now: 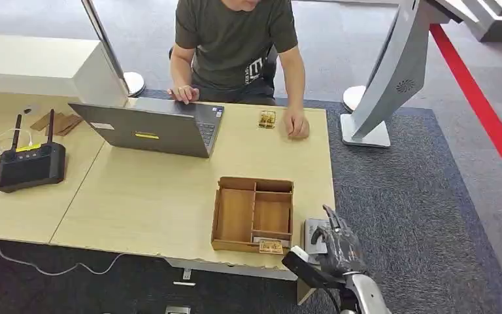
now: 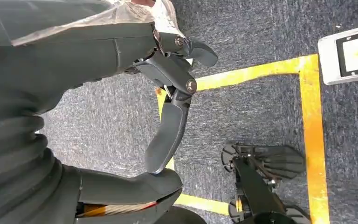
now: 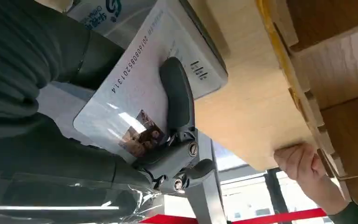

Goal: Pass the card to the sensor for recognition and then transmit it.

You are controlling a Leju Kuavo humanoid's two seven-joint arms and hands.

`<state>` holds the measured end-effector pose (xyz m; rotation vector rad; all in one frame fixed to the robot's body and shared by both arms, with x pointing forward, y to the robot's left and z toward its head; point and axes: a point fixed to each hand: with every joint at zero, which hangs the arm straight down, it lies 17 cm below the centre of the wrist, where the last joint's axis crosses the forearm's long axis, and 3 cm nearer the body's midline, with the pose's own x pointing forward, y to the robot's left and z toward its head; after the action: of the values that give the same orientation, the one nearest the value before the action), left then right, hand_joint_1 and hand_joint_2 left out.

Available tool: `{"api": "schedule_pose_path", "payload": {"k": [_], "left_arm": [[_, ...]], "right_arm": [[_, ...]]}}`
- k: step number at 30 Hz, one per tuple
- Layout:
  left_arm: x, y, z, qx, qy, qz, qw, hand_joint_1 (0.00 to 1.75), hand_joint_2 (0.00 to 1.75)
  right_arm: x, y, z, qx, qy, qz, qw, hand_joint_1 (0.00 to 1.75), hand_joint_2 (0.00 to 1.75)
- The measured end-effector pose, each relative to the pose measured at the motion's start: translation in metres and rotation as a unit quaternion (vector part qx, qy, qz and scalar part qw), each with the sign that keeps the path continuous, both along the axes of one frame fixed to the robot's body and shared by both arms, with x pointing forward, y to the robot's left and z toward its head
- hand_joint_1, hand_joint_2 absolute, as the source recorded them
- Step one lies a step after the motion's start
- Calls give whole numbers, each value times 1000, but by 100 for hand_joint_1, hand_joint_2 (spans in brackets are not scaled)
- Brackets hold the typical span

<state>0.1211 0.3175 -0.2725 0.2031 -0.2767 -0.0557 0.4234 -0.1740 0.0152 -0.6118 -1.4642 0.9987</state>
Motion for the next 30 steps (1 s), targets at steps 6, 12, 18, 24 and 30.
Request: {"api": "schedule_pose_path", "payload": {"k": [6,12,18,24,30], "left_arm": [[-1,0,0,-1,2,5,1000,0,175],[-1,1,0,-1,2,12,1000,0,175],[-1,2,0,2,2,14,1000,0,175],[-1,3,0,3,2,16,1000,0,175],[-1,3,0,3,2,16,1000,0,175]], "right_arm": [[-2,2,-18,-7,22,1,1000,175,175],[0,5,-23,-15,18,4,1000,175,175],[7,2,-8,-24,-14,-7,1000,175,175],[16,1,19,-14,-41,-18,999,175,175],[18,2,31,-7,-55,-18,998,175,175]]}}
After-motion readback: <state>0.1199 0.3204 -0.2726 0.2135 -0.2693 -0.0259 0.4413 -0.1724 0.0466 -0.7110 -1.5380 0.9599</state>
